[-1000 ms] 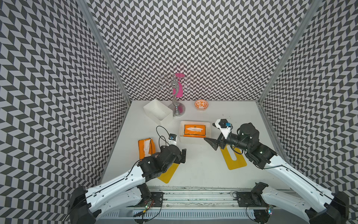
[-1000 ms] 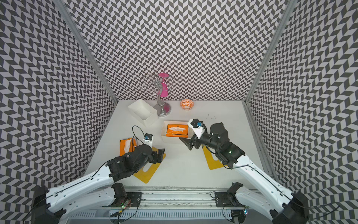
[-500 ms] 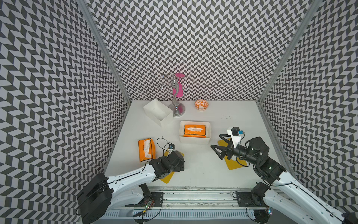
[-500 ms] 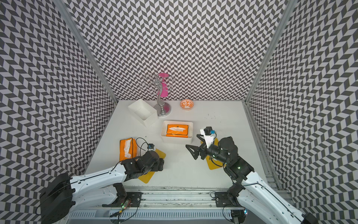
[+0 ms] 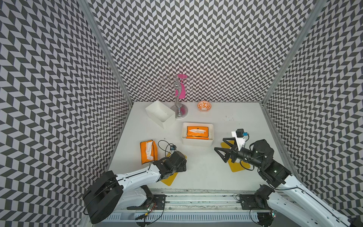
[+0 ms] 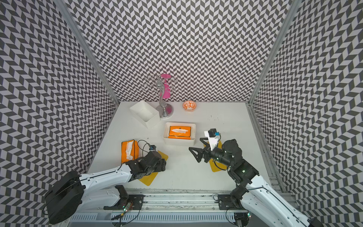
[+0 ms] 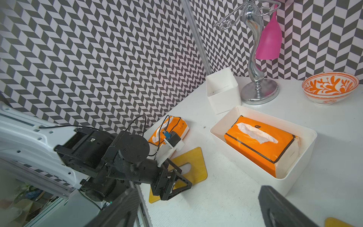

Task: Put the tissue paper into the tissue box
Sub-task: Adjust the box lid at the center of the board.

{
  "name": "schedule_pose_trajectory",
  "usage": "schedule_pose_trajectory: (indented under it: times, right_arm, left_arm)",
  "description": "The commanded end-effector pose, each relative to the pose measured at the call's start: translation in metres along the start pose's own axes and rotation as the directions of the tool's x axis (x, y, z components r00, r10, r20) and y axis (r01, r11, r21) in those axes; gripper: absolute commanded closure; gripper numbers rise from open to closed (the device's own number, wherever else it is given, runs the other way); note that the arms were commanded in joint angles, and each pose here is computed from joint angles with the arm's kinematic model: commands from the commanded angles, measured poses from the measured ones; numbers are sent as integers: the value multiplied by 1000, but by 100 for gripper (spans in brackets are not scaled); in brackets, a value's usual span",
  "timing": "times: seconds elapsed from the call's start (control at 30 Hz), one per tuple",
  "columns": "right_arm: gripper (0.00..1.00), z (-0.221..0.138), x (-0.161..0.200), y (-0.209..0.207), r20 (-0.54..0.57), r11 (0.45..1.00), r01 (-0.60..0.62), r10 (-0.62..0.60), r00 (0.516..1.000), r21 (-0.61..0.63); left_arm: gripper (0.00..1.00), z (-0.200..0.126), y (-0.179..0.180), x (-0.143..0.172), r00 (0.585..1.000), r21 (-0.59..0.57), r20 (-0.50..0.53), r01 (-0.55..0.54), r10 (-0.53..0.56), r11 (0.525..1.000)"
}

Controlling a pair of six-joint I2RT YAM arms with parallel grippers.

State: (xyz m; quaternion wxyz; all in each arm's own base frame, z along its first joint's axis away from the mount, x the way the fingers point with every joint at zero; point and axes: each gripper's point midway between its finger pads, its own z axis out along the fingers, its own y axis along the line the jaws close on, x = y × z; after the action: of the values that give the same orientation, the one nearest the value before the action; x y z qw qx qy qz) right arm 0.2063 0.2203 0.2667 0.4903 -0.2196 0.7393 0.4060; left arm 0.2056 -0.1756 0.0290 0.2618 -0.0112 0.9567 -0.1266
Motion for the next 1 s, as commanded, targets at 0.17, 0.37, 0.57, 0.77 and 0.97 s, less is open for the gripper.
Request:
schedule_pose_trajectory:
  times: [0.17, 0.37, 0.57, 0.77, 0.97]
  right_arm:
    - [0, -2, -7, 4, 17, 1000, -23, 23, 1000, -8]
    - [0, 0, 4, -2, -28, 999, -32, 33, 999, 22]
    - [0, -1, 14, 5, -62, 998, 59, -61, 996, -36]
    - [0, -4, 5, 23, -19, 973, 198, -201, 979, -119]
    - [2, -7, 10, 52, 65, 865, 436, -434, 899, -248]
  left_arm:
    - [27, 14, -27, 16, 997, 40, -63, -40, 43, 998]
    - [27, 27, -69, 30, 982, 79, -94, -157, 164, 984]
    - [20, 18, -108, 37, 944, 99, -57, -318, 325, 943]
    - [3, -22, -115, 7, 961, 164, 79, -274, 264, 948]
    - [0, -92, -99, -48, 958, 241, 267, -175, 108, 955]
